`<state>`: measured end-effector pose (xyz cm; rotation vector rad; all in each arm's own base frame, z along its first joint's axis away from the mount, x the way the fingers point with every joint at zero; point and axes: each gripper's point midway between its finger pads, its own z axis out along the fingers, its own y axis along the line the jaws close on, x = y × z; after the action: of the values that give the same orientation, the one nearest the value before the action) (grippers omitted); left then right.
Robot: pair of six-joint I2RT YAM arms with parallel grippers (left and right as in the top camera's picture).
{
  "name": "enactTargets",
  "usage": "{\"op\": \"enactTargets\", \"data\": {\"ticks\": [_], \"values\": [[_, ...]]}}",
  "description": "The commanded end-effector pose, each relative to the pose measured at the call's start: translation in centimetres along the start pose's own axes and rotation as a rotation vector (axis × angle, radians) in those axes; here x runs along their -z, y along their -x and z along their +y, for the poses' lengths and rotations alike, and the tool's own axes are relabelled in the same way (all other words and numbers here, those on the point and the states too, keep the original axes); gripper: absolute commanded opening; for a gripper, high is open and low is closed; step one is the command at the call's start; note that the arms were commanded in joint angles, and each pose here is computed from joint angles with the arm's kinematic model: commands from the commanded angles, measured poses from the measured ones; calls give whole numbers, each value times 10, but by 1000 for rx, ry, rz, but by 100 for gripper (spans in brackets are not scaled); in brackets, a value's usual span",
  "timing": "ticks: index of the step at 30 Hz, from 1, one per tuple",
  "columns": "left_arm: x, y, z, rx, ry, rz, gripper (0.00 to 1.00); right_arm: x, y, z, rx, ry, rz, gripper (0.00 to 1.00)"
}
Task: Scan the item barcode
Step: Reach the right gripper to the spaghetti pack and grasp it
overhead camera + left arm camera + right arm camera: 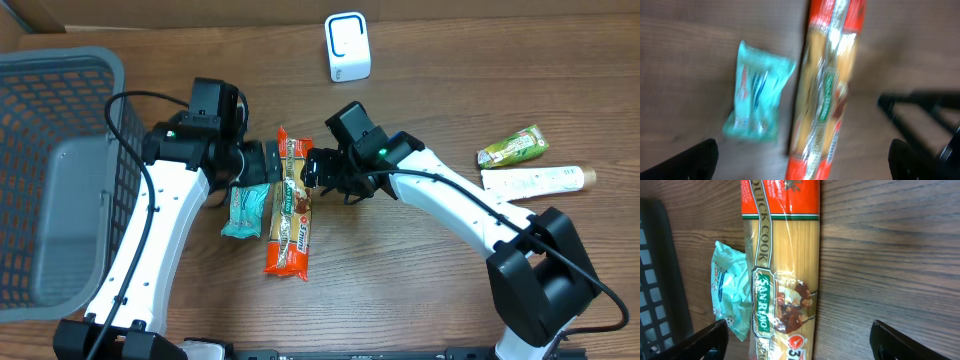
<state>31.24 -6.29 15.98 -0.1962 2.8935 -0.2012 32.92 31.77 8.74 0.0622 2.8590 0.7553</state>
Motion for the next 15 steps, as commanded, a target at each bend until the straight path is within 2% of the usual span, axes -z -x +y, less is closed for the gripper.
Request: {"op": "enactTargets", "data": {"ticks": [1,4,15], "values": [[1,-12,10,-124,32,57,100,-17,-13,-5,5,-33,23,90],[2,-20,13,-212,39,96,100,-25,-18,-7,8,-46,41,90],[2,-19,12,-213,36,90,99,-29,-17,-8,22,-42,37,90]]}}
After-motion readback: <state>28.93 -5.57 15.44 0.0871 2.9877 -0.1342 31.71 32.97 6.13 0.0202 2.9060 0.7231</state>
